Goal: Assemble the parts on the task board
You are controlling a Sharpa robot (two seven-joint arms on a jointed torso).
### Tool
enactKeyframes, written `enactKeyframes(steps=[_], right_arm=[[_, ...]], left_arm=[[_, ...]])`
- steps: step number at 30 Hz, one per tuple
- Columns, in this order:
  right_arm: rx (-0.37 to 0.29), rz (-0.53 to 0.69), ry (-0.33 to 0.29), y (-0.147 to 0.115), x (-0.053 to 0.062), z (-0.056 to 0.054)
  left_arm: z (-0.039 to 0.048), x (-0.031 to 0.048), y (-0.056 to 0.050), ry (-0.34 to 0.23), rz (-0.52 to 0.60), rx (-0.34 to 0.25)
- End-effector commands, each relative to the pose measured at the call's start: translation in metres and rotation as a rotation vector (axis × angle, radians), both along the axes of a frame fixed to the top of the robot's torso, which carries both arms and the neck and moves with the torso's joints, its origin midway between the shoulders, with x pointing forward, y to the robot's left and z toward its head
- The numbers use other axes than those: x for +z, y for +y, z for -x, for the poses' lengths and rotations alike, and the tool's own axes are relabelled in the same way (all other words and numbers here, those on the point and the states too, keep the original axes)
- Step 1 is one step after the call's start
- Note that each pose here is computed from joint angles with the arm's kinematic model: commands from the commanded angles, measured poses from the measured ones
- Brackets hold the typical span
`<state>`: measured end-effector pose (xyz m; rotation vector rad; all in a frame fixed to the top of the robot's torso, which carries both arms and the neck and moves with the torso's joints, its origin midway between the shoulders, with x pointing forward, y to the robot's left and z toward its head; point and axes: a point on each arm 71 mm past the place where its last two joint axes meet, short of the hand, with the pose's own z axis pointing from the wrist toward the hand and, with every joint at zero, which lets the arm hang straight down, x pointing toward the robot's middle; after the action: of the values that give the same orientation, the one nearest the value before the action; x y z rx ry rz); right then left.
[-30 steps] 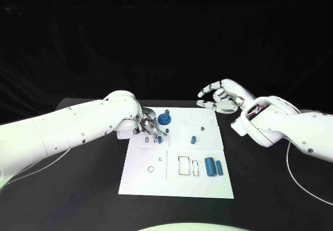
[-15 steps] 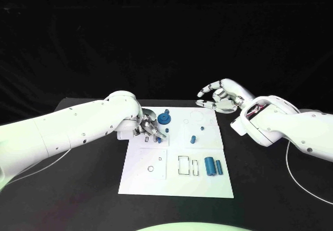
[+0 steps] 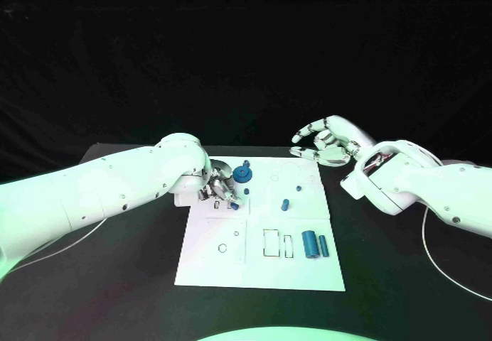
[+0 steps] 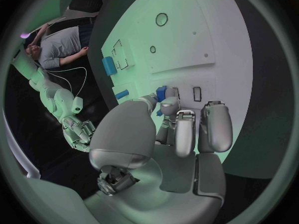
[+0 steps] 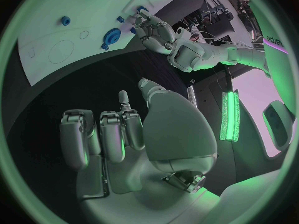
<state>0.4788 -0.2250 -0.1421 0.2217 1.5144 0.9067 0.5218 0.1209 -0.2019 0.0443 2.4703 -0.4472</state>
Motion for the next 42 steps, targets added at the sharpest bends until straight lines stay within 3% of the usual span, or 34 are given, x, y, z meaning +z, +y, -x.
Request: enactKeyframes(steps=[1,14,23,31,42], right_arm=[[0.010,0.013,0.007,0.001,-0.002,0.000],[0.008,0.016,0.016,0.000,-0.004,0.000],[-0.001,0.019,0.018,-0.004,-0.005,-0.001],[-0.002,0.018,0.017,-0.005,-0.005,-0.001],[-0.013,-0.010,0.039,-0.006,-0.006,-0.001]], left_arm=[[0.0014,0.0000,-0.002,0.029,0.050,0.022],[0.0019,0.0017,0.007,0.038,0.110,0.078],[0.0052,0.0059,0.016,-0.065,0.113,0.107],[0.0124,-0.0021,0.018,-0.176,0.077,0.097],[0.0182,-0.0194,0.021,-0.211,0.020,0.075]])
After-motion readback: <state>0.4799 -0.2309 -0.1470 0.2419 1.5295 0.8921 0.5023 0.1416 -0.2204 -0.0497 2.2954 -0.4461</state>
